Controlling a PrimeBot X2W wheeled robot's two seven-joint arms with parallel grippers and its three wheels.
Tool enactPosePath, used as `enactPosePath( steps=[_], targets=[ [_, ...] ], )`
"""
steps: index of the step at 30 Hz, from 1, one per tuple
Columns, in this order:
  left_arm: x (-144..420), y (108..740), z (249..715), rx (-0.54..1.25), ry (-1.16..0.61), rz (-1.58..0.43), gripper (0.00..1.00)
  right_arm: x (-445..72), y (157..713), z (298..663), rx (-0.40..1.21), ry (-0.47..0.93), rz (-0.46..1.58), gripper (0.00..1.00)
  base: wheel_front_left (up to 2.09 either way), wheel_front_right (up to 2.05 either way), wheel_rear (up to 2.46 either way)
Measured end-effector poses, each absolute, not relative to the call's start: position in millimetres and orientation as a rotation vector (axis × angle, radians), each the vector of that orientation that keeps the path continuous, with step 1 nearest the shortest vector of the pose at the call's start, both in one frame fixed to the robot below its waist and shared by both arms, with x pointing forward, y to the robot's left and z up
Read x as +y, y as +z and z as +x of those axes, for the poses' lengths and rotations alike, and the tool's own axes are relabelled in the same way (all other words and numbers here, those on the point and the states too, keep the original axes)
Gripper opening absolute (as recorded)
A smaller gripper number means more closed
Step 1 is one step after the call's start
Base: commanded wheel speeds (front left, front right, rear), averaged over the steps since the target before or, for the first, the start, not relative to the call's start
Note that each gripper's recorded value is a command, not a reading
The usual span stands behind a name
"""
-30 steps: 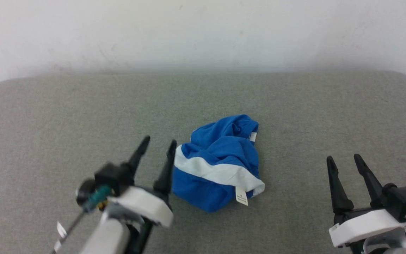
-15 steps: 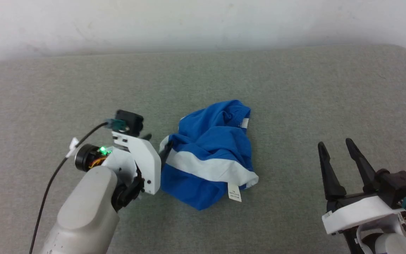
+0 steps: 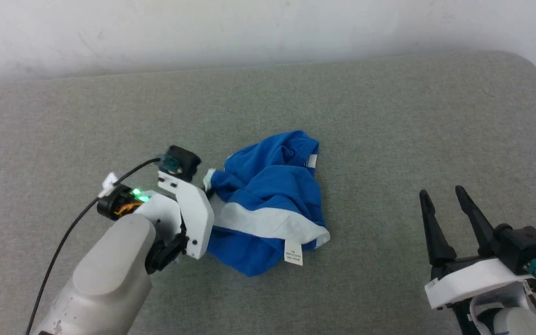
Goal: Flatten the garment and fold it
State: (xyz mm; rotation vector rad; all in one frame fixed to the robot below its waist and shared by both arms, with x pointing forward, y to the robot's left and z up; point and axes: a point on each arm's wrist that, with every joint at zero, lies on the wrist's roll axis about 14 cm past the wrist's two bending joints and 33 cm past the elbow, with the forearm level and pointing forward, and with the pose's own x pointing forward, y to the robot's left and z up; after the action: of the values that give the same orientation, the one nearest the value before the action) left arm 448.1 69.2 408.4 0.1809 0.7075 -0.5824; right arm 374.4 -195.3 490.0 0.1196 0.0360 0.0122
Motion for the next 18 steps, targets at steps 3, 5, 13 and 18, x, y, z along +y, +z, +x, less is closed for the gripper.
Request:
enactPosePath(
  steps=[3, 5, 13, 18],
  targets=[
    [76.6, 445.2, 465.6, 0.53, -0.509, 0.122, 0.0, -194.7, 491.8, 375.0, 0.027, 0.015, 0.12, 1.0, 0.0, 0.0, 0.0],
    [89.5, 474.4, 474.6, 0.414, -0.445, 0.098, 0.0, -191.6, 492.0, 374.4, 0.027, 0.024, 0.123, 1.0, 0.0, 0.0, 0.0],
    [168.2, 490.1, 424.4, 0.347, -0.134, 0.011, 0.0, -182.2, 496.6, 372.0, 0.019, 0.054, 0.127, 1.0, 0.0, 0.0, 0.0],
    [216.4, 439.2, 359.2, 0.509, 0.084, -0.086, 0.0, -177.8, 497.2, 371.1, 0.022, 0.067, 0.128, 1.0, 0.0, 0.0, 0.0]
  ],
)
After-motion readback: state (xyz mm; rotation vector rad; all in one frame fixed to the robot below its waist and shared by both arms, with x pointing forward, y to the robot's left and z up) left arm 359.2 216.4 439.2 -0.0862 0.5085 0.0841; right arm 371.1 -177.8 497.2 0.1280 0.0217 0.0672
